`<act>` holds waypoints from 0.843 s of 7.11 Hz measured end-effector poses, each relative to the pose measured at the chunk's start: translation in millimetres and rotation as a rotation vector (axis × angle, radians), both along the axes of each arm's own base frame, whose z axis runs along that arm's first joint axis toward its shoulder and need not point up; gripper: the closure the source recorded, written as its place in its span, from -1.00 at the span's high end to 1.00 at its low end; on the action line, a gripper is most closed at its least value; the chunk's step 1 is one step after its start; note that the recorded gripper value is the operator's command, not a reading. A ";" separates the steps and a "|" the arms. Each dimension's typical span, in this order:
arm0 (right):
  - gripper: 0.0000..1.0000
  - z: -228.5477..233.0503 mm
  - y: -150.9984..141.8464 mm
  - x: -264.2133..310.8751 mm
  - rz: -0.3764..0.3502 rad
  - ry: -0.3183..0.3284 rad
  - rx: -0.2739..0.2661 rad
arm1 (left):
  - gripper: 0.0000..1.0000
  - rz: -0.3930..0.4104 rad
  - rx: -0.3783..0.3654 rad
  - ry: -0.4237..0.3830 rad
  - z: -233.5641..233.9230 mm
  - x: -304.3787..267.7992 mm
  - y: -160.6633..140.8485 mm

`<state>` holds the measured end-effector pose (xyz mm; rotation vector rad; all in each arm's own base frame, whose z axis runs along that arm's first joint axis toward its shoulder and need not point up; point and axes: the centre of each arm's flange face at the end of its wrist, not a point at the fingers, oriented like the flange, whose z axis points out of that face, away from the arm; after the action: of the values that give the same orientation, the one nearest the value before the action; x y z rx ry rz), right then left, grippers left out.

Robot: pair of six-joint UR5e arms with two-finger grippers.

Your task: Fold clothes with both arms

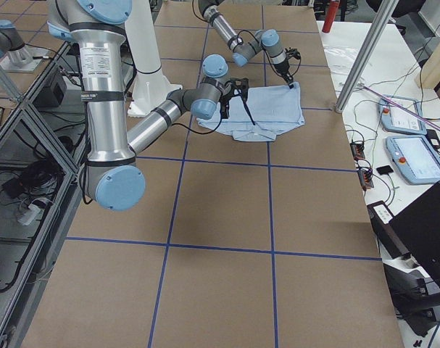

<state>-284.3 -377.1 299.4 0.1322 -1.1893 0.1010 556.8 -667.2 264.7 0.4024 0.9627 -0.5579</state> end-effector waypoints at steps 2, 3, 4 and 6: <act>1.00 5.4 -2.8 -3.1 0.008 0.013 -0.005 | -0.26 -0.025 0.034 -0.011 12.3 -4.4 -15.2; 1.00 8.7 -3.1 -6.7 0.008 0.020 -0.007 | 0.99 -0.030 0.039 -0.017 15.5 -8.7 -19.5; 1.00 11.1 -1.6 -12.7 0.010 0.029 -0.003 | 1.00 -0.031 0.046 -0.023 16.9 -12.8 -22.2; 1.00 12.4 -0.3 -28.7 0.021 0.049 0.017 | 1.00 -0.027 0.073 -0.015 7.9 -33.6 -27.9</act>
<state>-313.1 -377.3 311.8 0.1610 -1.1407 0.1060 523.1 -695.1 272.6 0.4847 0.9667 -0.5448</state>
